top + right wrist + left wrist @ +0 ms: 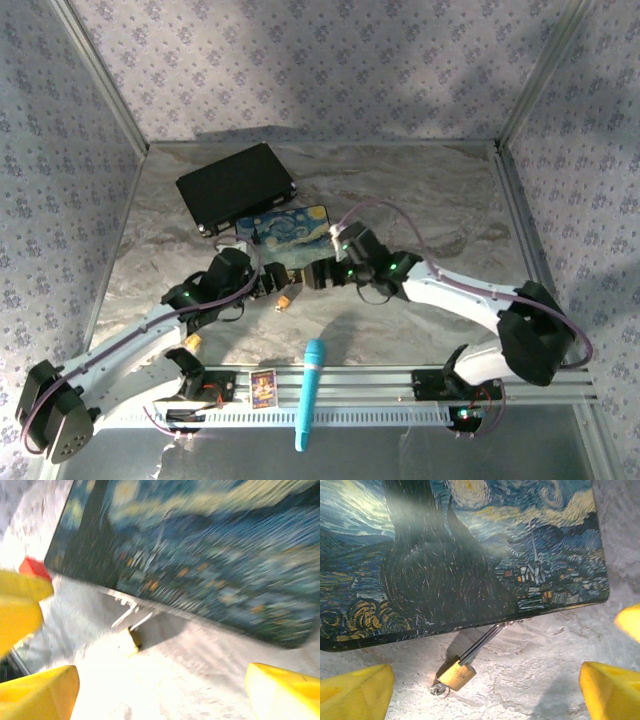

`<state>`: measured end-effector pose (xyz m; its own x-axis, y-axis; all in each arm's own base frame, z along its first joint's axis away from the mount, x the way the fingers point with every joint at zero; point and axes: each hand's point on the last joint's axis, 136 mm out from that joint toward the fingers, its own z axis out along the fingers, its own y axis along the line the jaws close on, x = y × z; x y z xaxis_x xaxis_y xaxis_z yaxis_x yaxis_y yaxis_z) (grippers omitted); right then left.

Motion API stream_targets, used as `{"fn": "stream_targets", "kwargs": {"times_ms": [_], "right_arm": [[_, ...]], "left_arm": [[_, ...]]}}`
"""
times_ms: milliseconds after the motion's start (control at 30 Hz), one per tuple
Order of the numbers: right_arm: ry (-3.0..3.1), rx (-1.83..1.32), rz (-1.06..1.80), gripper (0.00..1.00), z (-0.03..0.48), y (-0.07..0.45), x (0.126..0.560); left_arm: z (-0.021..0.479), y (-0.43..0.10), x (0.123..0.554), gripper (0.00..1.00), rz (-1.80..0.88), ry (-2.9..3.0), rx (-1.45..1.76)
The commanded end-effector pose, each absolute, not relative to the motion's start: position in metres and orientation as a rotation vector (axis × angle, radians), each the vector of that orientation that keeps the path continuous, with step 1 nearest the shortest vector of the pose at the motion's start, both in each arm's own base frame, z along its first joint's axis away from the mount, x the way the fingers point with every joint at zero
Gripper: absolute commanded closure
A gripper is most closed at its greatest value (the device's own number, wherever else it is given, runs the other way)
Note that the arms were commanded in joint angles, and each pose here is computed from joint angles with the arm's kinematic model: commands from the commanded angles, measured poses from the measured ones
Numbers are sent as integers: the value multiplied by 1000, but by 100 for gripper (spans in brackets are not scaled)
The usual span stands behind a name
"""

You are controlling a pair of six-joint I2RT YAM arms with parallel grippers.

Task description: Unlock a padlock with a key

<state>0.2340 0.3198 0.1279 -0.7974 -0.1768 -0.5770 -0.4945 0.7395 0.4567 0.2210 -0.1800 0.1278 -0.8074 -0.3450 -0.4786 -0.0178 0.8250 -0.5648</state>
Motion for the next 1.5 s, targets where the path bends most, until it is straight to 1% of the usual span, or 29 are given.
{"fn": "stream_targets", "kwargs": {"times_ms": [0, 200, 300, 433, 567, 733, 867, 1033, 1200, 1300, 1467], "right_arm": [[2462, -465, 797, 14, 104, 333, 230], [2519, -556, 661, 23, 70, 368, 217], [2519, -611, 663, 30, 63, 384, 214], [2523, -670, 671, 29, 54, 401, 209], [2543, -702, 562, 29, 43, 403, 211], [2598, -662, 423, 35, 22, 396, 214], [2627, -641, 369, 40, 13, 389, 214], [2632, -625, 394, 50, 10, 385, 211], [2656, -625, 442, 58, 4, 379, 207], [2672, -589, 518, 61, 5, 374, 202], [2664, -517, 653, 71, 11, 363, 197]], "left_arm": [[137, -165, 224, 6, -720, 2381, -362], [130, -148, 223, 6, -689, 2403, -425], [132, -139, 222, 6, -654, 2394, -443], [128, -132, 221, 6, -636, 2395, -470], [121, -130, 220, 6, -631, 2404, -478], [119, -128, 219, 6, -629, 2398, -498], [121, -125, 219, 6, -621, 2386, -503], [121, -125, 220, 5, -622, 2382, -506], [120, -124, 220, 5, -617, 2386, -509], [121, -125, 220, 5, -617, 2386, -502], [125, -124, 223, 6, -599, 2381, -479]]}}
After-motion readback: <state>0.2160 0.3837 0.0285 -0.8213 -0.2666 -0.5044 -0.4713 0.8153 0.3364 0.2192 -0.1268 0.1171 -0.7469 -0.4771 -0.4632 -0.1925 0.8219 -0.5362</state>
